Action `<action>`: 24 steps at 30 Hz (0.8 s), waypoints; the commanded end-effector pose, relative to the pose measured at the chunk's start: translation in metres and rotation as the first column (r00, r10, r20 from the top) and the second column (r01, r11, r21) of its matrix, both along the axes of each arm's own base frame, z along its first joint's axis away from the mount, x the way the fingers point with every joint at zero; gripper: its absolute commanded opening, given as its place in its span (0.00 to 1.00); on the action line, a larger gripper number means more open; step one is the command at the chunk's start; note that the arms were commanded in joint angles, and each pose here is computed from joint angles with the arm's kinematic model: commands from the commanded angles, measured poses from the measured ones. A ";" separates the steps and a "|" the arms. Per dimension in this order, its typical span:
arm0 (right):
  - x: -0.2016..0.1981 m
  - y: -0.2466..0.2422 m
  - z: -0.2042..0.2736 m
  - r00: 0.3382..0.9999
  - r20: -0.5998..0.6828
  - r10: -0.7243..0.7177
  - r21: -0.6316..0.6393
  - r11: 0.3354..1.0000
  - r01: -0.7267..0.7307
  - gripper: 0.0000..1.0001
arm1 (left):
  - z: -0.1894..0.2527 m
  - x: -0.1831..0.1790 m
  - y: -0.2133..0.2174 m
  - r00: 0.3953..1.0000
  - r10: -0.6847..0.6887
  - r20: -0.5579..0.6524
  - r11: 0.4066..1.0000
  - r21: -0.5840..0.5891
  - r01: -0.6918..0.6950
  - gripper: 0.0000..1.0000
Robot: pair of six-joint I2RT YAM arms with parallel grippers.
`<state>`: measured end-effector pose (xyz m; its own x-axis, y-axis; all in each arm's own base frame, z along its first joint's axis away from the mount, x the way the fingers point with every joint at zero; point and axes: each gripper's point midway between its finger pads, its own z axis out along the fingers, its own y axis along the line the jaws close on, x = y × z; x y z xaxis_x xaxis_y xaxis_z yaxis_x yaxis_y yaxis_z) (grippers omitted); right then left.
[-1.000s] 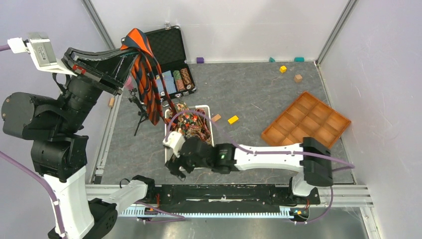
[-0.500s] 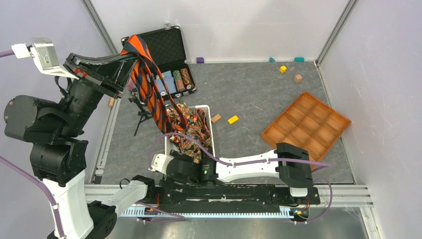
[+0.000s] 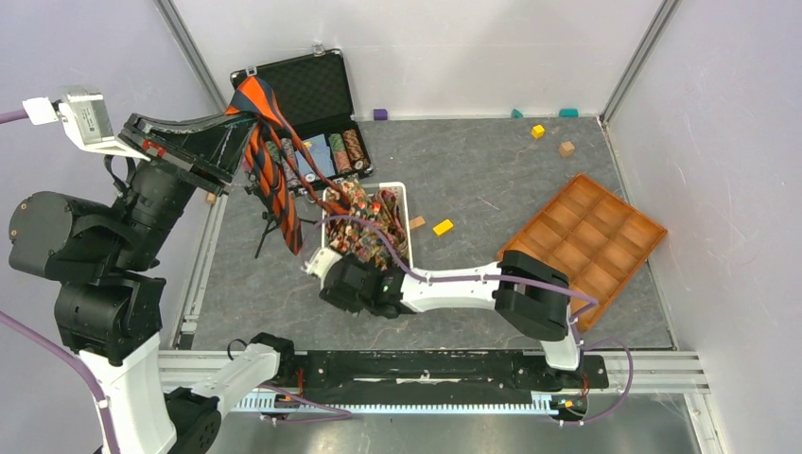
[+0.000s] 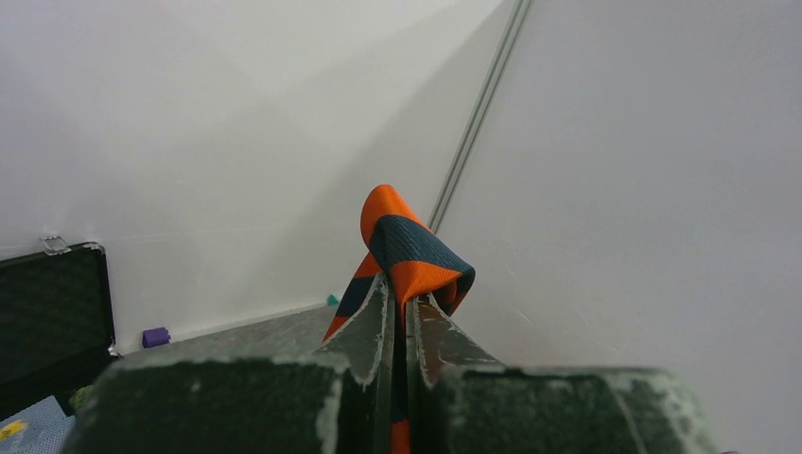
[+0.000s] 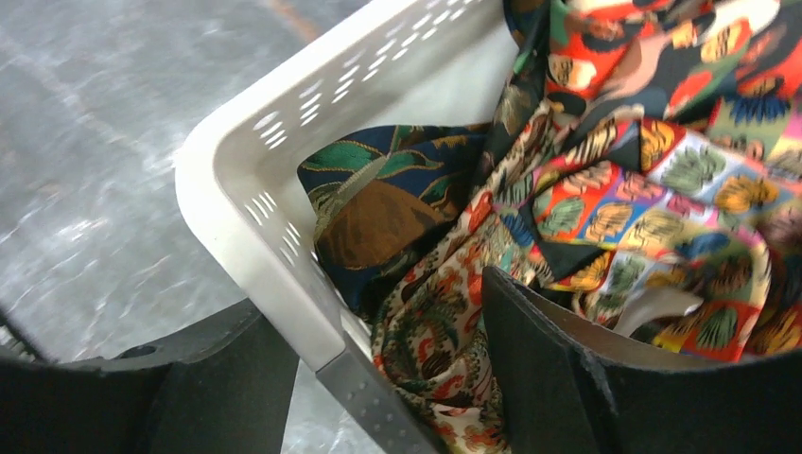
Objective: Roll the ties
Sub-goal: Move the bin to the center of the board.
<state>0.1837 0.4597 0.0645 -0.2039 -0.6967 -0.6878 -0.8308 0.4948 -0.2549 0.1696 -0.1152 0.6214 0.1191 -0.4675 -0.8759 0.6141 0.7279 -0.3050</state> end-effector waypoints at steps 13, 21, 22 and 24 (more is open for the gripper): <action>0.120 -0.105 0.001 0.844 -0.052 -0.535 0.099 0.838 0.537 0.70 | -0.005 -0.001 0.007 0.999 0.040 0.010 0.999 0.018 -0.040 0.02; 0.171 -0.131 0.009 0.844 0.036 -0.536 0.065 0.844 0.533 0.73 | -0.013 0.001 0.003 1.000 0.024 -0.015 1.000 0.018 -0.024 0.02; 0.179 -0.133 0.012 0.838 0.041 -0.543 0.069 0.839 0.540 0.73 | -0.015 0.001 0.003 1.000 0.020 -0.020 1.000 0.017 -0.020 0.02; 0.200 -0.140 0.014 0.822 0.042 -0.568 0.070 0.822 0.565 0.73 | -0.018 0.002 0.002 0.999 0.015 -0.030 1.000 0.017 -0.015 0.02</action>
